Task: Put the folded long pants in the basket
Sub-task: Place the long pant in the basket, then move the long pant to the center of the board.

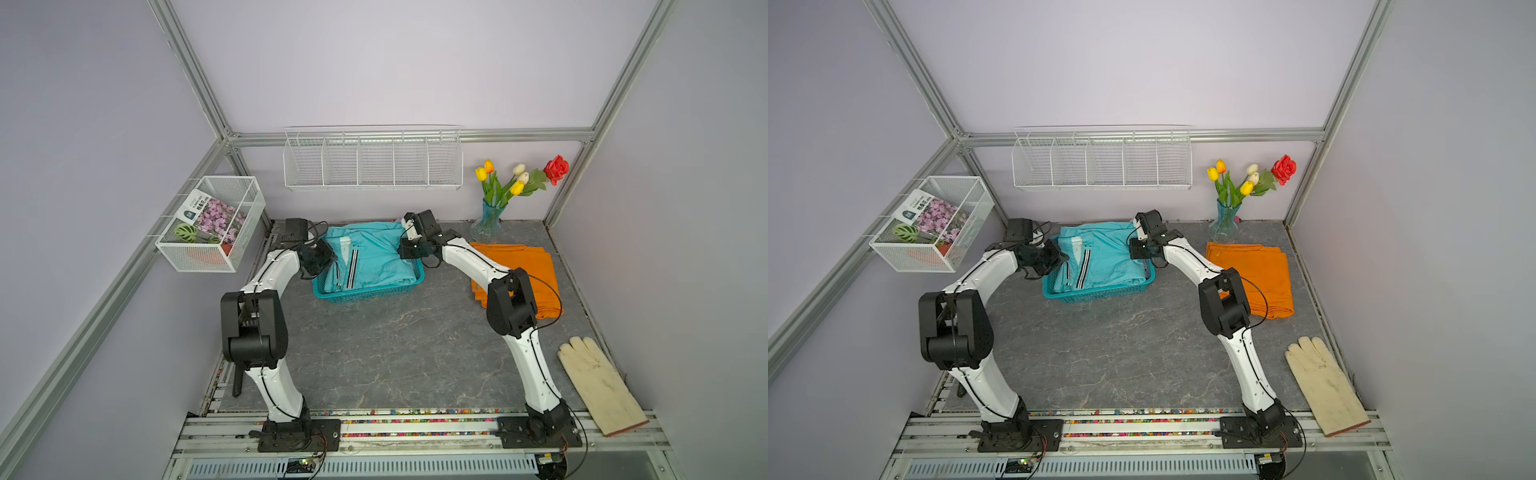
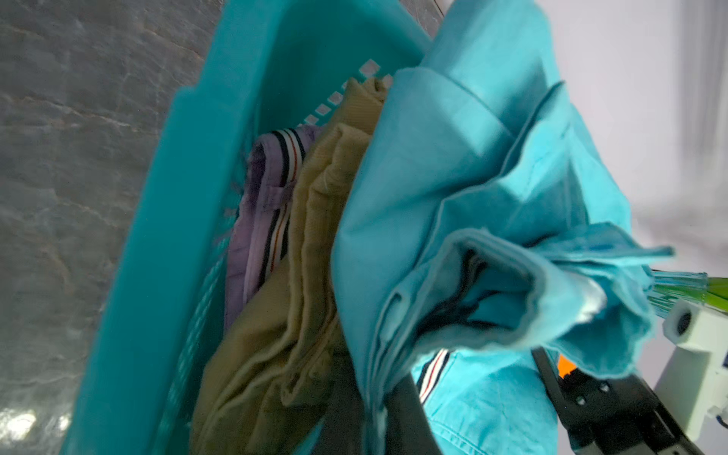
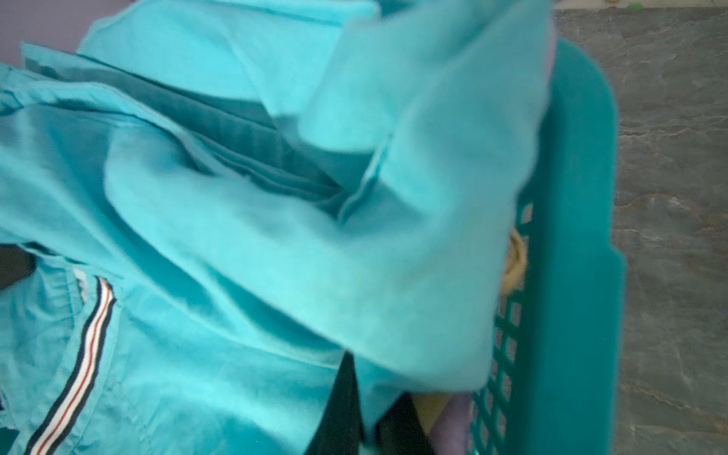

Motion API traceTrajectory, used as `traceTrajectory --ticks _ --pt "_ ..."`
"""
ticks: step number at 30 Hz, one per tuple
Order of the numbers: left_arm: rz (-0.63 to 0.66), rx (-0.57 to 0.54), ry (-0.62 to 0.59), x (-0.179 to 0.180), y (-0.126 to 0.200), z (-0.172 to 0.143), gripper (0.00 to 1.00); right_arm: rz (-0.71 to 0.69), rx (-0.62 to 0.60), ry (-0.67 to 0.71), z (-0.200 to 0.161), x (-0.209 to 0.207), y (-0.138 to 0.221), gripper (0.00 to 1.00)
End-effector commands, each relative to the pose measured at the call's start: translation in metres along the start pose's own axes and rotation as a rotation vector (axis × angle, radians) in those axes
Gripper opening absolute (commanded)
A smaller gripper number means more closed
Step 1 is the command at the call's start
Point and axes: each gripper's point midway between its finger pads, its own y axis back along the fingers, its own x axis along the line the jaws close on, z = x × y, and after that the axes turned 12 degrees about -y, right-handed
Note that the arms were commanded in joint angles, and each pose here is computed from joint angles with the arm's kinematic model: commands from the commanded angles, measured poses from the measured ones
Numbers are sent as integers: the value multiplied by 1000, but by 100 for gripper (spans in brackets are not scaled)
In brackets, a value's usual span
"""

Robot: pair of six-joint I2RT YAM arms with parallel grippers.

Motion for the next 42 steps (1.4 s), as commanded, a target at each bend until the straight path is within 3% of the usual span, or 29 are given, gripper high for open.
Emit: traceTrajectory --ticks 1,4,8,10,14,15,19,22,26,30,33,39,42 --pt "53 -41 24 17 9 0 0 -85 80 9 -24 -16 6 0" --pt "82 -15 33 30 -4 -3 0 -95 98 11 -29 -21 -4 0" --pt "104 35 54 40 -20 -5 4 -100 102 22 -27 -21 -5 19" --pt "110 19 60 39 -15 -2 27 -102 87 32 -22 -18 4 29" --pt "145 -58 50 27 26 8 84 -85 26 55 -5 0 41 65" --pt "140 -86 41 20 40 9 90 -76 5 61 -2 6 55 68" --pt "83 -186 5 -11 98 1 91 -27 -103 74 5 29 121 75" --pt "-22 -241 -64 -55 133 -25 91 -54 -199 78 0 26 181 77" --pt "-330 -227 -303 -164 137 -112 91 -241 -361 -3 -23 -25 251 87" --pt "-451 -90 -476 -239 102 -197 92 -288 -414 -156 -68 -87 290 89" --pt "-502 16 -526 -277 59 -234 90 -333 -486 -217 -104 -115 323 90" --pt "-521 140 -521 -314 -38 -257 89 -399 -693 -238 -147 -136 414 96" --pt "-506 193 -503 -326 -79 -264 89 -447 -739 -244 -154 -145 432 98"
